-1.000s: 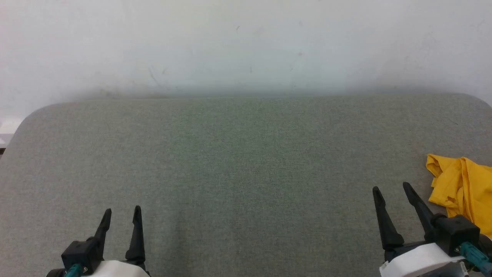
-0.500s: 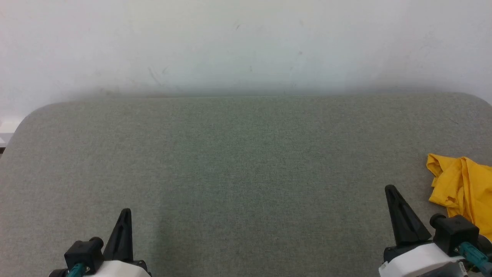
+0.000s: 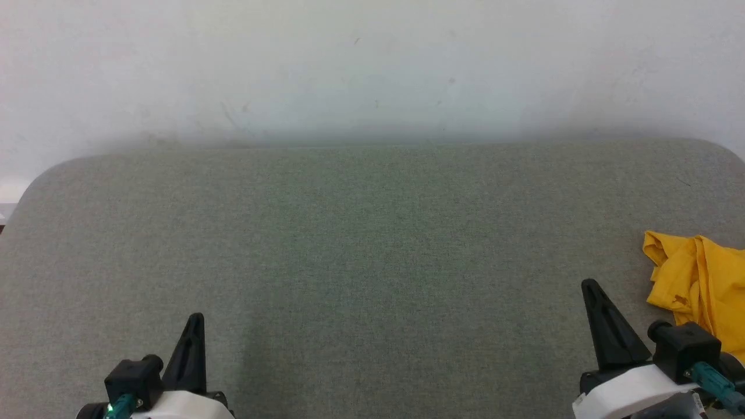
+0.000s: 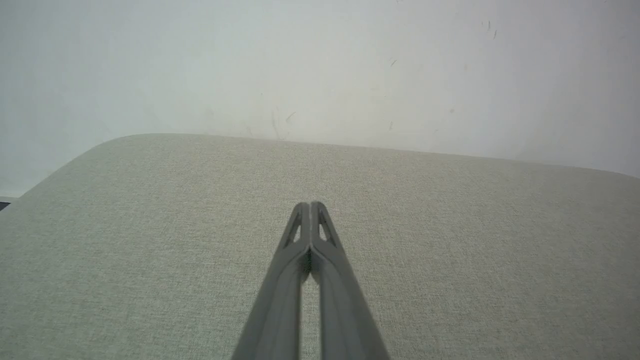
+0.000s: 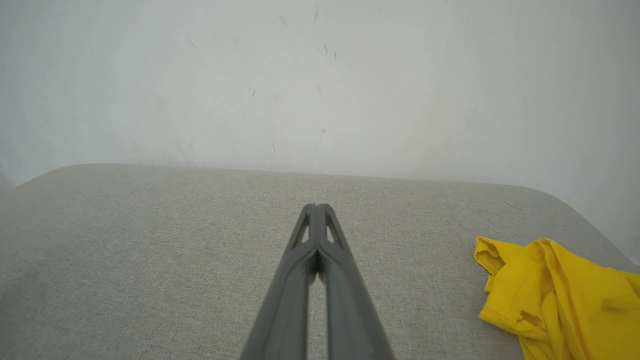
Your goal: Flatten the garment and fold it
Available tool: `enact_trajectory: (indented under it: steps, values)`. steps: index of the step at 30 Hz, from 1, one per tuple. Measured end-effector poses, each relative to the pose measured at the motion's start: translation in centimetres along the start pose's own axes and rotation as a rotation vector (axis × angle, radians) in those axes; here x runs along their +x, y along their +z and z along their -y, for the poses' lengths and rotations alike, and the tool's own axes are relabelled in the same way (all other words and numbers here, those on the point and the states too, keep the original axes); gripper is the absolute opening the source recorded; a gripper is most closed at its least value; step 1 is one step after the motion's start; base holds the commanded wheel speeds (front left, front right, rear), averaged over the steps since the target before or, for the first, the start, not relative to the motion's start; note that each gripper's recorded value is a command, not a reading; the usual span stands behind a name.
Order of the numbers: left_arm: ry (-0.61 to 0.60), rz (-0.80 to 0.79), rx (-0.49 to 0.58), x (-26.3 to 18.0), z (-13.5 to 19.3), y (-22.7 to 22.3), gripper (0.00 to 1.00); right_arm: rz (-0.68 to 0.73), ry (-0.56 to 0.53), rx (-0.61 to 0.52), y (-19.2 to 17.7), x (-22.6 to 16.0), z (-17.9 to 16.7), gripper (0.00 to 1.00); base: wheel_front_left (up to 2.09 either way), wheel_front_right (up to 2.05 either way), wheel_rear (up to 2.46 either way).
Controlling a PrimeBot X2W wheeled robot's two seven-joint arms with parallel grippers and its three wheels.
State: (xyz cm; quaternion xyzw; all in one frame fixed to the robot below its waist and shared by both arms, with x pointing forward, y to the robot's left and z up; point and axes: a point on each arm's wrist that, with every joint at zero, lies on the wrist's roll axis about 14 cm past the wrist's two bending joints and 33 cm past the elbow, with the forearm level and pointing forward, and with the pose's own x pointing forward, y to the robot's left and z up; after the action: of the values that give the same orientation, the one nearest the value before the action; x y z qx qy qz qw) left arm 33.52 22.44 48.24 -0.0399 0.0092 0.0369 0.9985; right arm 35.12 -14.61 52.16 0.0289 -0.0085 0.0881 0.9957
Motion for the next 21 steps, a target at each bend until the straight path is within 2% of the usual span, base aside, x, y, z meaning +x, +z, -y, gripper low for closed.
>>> enact_trajectory:
  steps: [21]
  values:
    - [-0.020, -0.008, 0.024, 0.5, 1.1, 0.4, 0.00, -0.009, -0.008, -0.018, -0.1, 0.2, 0.3, 0.00, 0.00, 0.00, 0.00]
